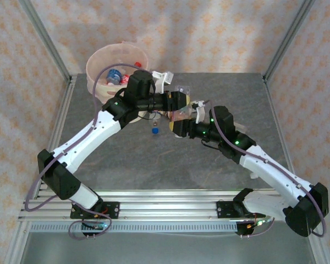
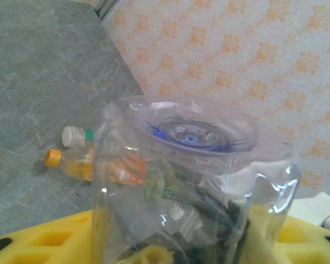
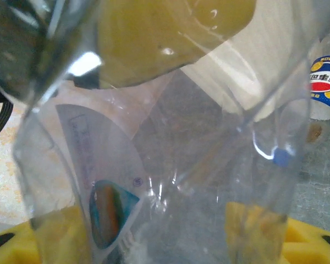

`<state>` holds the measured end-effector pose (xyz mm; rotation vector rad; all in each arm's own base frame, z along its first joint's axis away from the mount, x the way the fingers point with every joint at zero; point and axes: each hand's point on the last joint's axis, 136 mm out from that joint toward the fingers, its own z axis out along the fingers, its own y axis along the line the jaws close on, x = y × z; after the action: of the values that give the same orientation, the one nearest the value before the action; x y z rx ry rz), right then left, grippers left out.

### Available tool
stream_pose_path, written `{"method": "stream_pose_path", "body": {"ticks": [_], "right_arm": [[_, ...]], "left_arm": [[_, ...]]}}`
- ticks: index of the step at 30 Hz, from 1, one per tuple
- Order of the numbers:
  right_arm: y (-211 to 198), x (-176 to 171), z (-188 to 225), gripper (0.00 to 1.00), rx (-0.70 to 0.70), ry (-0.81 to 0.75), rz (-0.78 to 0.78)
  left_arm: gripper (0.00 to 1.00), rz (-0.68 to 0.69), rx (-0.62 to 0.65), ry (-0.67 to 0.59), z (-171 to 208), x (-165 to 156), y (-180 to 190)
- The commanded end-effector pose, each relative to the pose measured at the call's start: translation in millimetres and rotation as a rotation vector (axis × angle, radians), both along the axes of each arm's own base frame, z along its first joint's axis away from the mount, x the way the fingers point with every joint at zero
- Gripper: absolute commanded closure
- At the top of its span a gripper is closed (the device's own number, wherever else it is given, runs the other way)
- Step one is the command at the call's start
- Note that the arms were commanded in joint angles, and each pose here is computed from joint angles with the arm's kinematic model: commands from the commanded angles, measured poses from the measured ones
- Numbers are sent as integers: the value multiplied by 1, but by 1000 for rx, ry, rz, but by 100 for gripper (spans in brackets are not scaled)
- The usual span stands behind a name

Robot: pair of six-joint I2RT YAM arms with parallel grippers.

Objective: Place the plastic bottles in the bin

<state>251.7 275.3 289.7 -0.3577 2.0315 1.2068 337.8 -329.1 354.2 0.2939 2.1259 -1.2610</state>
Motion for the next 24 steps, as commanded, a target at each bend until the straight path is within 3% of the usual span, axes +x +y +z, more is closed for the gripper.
{"method": "stream_pose_path", "body": {"ticks": [1,6,11,14,20,24], "right_arm": [[5,-2,21,57,35,-47,21],[3,-3,21,49,26,-41,13],[-8,-3,19,27,-20,-36,-36],[-18,-7,22,1,-42,-44,-63],[-48,-11,30,1,-76,-69,-185],[-79,-3,24,1,-136,-37,-356]], "left_arm": [[51,-12,-24,-62,25,-5,-2],[54,15,-3,-85,27,-5,5],[55,55,52,-132,32,0,16],[55,103,109,-193,44,5,31],[55,258,224,-332,80,28,81],[57,373,278,-436,114,48,124]]}}
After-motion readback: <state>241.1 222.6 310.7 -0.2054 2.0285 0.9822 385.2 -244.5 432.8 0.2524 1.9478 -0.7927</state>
